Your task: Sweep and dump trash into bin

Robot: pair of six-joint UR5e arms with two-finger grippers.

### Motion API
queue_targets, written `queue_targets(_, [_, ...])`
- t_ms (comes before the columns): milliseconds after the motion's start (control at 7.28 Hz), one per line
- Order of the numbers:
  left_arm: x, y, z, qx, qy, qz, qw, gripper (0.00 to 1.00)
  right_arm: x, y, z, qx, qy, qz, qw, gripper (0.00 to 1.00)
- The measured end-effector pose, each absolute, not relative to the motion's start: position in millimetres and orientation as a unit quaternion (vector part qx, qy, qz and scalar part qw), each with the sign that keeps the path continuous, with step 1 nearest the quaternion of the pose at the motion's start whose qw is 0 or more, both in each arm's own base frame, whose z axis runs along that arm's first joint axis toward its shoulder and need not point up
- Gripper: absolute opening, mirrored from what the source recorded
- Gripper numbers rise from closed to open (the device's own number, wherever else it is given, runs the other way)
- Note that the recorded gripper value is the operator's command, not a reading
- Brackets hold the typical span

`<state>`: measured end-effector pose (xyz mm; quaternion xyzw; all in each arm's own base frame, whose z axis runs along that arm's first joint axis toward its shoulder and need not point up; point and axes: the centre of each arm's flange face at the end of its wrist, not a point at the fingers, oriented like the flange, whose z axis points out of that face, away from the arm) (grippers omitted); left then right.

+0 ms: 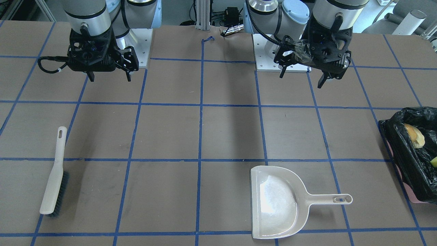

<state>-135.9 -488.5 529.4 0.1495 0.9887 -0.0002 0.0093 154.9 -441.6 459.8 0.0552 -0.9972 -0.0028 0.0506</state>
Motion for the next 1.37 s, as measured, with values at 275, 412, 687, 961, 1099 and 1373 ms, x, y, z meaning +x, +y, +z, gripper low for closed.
queue_targets(275, [-132.0,-479.9,528.1,0.124,0.992,0.001,0.026,1.00,154.9,-441.6,459.9,0.055,-0.997,-0.003,0.051,1.00])
queue_targets(412, [-130.9,-476.9,525.9,0.121,0.992,0.003,0.031,1.00,155.0,-441.6,459.9,0.055,-0.997,-0.003,0.051,1.00])
queue_targets(687, [-130.0,-472.6,523.8,0.119,0.992,0.005,0.033,1.00,155.1,-441.5,459.9,0.055,-0.997,-0.003,0.051,1.00])
queue_targets(961, [-129.4,-471.5,524.0,0.119,0.992,0.004,0.034,1.00,155.1,-441.6,459.8,0.056,-0.997,-0.003,0.051,1.00])
queue_targets(1099, [-129.1,-471.4,524.0,0.119,0.992,0.004,0.034,1.00,155.1,-441.7,459.8,0.056,-0.997,-0.003,0.051,1.00])
queue_targets(1373, [-128.8,-471.2,524.3,0.116,0.993,0.004,0.034,1.00,155.1,-441.7,459.7,0.056,-0.997,-0.003,0.051,1.00])
